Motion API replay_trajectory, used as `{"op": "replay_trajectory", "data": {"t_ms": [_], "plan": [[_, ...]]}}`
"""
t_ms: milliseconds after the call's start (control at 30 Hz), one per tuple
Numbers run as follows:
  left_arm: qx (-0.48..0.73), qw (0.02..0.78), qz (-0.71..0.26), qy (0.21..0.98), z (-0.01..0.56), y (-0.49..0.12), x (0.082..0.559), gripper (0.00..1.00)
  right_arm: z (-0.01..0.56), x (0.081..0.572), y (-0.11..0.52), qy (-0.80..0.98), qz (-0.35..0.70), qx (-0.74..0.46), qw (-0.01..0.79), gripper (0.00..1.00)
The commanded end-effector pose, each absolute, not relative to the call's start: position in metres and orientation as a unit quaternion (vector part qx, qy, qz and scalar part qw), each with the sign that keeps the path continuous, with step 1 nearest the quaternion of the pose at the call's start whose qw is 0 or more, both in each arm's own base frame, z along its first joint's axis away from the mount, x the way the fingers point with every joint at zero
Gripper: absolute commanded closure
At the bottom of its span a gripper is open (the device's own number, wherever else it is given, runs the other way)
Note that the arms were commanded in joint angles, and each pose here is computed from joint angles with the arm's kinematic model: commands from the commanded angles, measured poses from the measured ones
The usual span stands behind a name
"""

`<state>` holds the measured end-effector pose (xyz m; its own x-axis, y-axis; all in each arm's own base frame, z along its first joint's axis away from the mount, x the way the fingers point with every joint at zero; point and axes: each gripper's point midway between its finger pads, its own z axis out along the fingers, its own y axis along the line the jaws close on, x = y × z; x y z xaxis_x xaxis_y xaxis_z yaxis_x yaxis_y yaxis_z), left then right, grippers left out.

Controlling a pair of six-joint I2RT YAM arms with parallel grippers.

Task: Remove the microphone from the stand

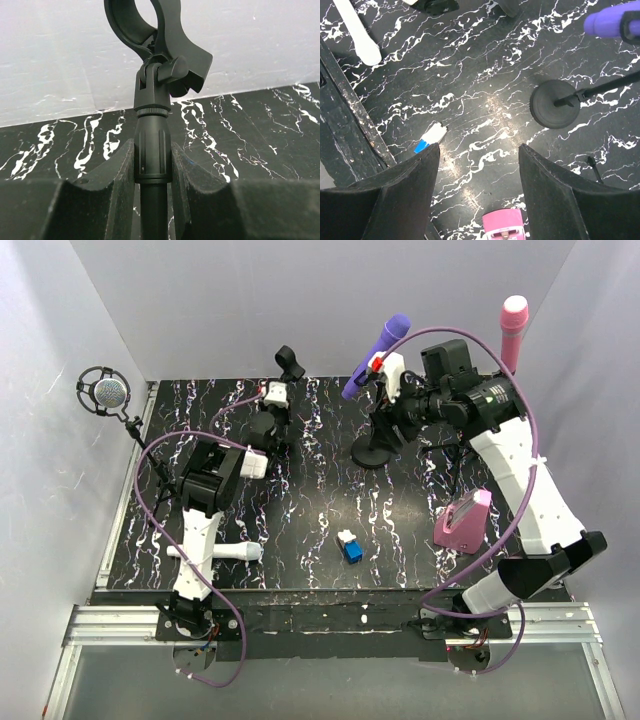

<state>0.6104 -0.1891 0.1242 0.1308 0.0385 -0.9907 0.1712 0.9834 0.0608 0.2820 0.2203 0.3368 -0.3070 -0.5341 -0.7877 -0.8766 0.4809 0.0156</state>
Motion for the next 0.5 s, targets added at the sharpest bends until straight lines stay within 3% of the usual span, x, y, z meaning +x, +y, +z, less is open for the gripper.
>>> {"op": "replay_trajectory", "data": {"t_ms": [0, 467], "plan": [[0.035, 0.823, -0.038, 0.566, 0.193, -0.167, 0.582, 1.00, 0.351, 0.292, 0.242, 0.751, 0.230, -0.472, 0.400, 0.30], [0.183, 0.863, -0.073, 0.465, 0.270, -0.191, 0.492, 1.00, 0.389, 0.352, 0.300, 0.727, 0.269, -0.433, 0.460, 0.28]]}}
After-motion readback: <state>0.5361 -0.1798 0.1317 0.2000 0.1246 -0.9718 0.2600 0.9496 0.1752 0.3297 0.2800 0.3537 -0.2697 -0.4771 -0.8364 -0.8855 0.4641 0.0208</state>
